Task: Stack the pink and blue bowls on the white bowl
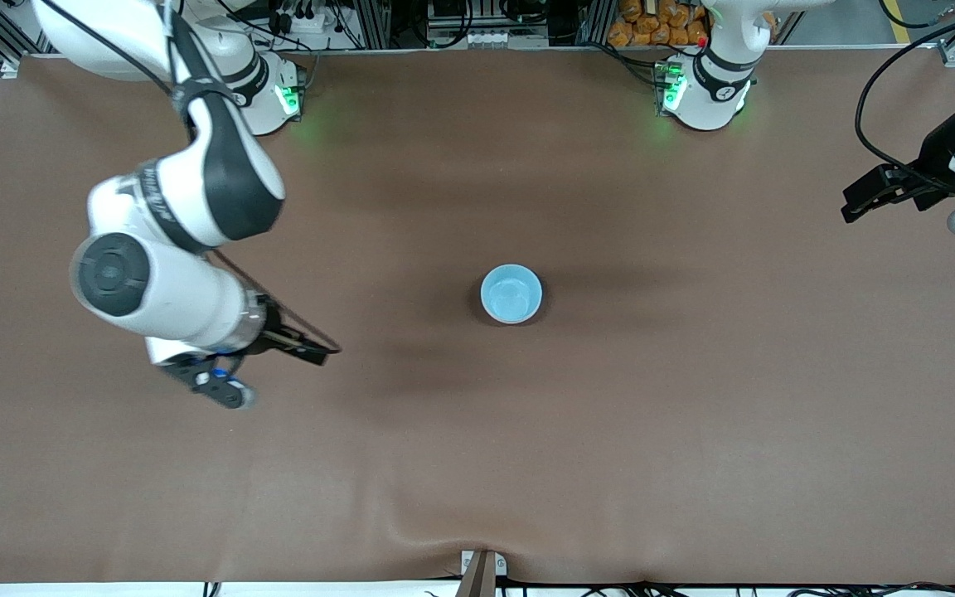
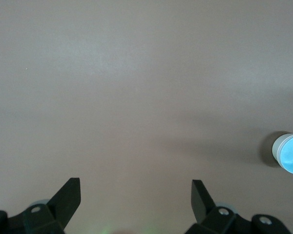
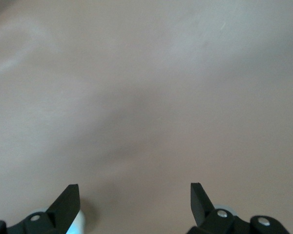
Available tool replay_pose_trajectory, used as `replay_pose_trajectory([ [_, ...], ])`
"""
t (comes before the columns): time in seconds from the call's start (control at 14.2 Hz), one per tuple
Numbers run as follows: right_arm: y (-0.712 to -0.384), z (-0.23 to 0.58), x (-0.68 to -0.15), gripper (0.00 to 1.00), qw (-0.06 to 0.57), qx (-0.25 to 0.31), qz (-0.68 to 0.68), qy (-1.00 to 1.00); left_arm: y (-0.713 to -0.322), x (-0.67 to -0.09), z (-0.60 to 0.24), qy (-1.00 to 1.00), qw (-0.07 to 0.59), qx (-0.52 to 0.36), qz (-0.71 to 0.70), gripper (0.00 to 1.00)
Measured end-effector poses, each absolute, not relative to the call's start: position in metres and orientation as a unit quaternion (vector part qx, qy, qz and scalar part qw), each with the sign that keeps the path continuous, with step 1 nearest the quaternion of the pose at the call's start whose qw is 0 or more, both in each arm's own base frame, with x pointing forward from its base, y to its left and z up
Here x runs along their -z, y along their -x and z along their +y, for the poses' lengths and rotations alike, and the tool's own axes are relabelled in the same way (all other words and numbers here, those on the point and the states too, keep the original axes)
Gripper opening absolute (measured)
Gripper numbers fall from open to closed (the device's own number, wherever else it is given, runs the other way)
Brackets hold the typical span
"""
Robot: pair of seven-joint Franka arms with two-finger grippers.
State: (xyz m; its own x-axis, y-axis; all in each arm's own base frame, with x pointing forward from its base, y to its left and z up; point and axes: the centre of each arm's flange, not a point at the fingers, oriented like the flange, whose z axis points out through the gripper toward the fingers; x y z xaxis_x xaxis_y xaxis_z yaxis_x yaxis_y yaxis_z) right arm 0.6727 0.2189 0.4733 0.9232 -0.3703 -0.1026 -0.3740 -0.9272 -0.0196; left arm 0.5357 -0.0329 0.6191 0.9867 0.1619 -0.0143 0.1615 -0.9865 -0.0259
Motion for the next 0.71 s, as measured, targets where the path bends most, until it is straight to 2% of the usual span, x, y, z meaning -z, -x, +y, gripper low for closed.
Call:
replay_pose_trajectory([
  [0.28, -0.665, 0.141, -0.550, 1.00, 0.024, -0.036, 0.093, 0.995, -0.535, -0.619, -0.033, 0.997, 0.012, -0.009, -0.081, 1.00],
  [0.49, -0.639, 0.080, -0.600, 1.00, 0.035, -0.048, 0.031, 0.998, -0.535, -0.618, -0.035, 0.997, 0.013, -0.009, -0.080, 1.00],
  [0.71, -0.609, 0.030, -0.633, 1.00, 0.033, -0.035, -0.044, 0.998, -0.534, -0.618, -0.035, 0.997, 0.013, -0.009, -0.079, 1.00],
])
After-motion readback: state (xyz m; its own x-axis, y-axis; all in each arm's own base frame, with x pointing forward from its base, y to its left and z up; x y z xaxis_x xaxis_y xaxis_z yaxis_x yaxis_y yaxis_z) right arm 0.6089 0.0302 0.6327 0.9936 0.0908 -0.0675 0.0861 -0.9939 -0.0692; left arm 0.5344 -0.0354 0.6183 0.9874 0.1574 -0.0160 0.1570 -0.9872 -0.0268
